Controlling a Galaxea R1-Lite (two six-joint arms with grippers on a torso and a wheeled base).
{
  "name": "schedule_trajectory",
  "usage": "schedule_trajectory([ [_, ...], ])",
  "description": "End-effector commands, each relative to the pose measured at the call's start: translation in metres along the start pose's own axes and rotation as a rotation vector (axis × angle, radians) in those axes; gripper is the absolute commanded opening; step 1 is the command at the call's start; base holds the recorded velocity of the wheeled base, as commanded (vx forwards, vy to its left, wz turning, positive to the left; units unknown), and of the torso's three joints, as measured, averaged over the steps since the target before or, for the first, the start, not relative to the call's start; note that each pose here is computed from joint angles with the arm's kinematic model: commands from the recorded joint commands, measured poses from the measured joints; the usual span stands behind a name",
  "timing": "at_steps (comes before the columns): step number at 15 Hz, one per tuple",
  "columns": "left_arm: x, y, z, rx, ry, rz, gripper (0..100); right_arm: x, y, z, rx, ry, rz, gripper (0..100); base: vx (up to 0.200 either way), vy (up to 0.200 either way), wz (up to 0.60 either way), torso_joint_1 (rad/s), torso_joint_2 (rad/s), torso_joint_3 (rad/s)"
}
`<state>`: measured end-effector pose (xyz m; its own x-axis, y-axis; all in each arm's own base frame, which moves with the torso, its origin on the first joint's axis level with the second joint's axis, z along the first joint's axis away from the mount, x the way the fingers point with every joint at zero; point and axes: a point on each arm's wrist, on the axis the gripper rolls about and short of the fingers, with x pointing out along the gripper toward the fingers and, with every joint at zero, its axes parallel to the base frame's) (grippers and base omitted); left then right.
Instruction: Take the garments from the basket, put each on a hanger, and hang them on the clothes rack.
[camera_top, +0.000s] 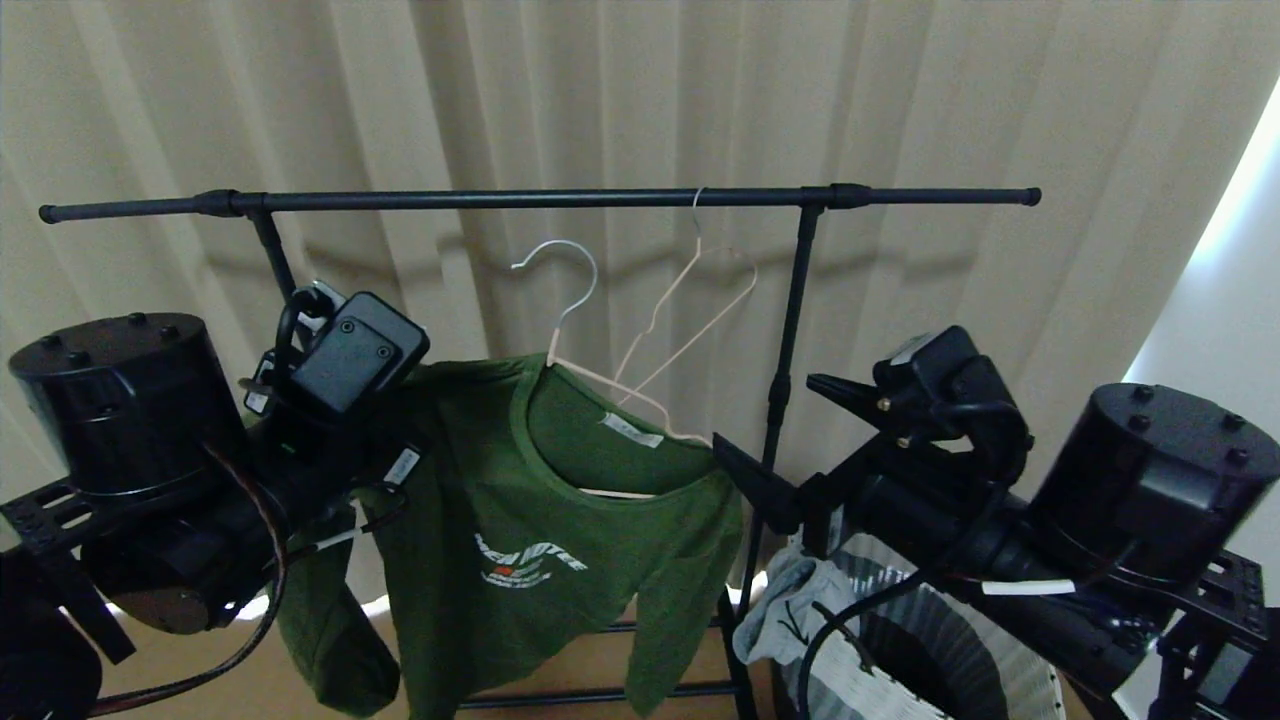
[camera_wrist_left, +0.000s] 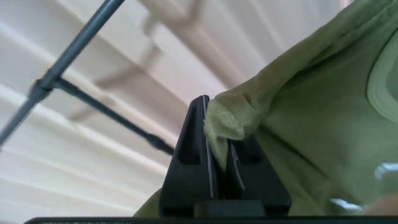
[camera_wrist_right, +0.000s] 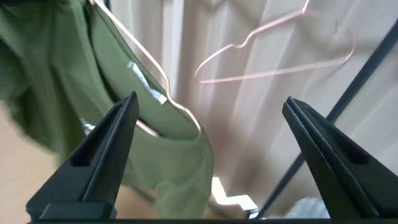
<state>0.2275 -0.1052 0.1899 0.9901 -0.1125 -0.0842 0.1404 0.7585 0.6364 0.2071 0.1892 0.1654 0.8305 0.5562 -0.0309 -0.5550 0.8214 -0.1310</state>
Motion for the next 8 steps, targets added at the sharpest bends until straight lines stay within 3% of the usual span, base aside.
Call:
schedule_trajectory([
  [1,-0.002,-0.006,0.005,-0.04,-0.021,-0.023,0,0.02,0.005,-0.014,-0.043,0.042,0.003,100,0.0,0.0,0.0,0.0,0.0,0.0],
  [4,-0.006,-0.014,0.013,-0.134,-0.048,-0.058,0,0.029,0.006,-0.013,-0.069,0.035,-0.003,100,0.0,0.0,0.0,0.0,0.0,0.0],
  [8,-0.007,-0.016,0.011,-0.145,-0.038,-0.062,0,0.038,-0.005,-0.004,-0.08,0.013,-0.053,100,0.0,0.0,0.0,0.0,0.0,0.0],
])
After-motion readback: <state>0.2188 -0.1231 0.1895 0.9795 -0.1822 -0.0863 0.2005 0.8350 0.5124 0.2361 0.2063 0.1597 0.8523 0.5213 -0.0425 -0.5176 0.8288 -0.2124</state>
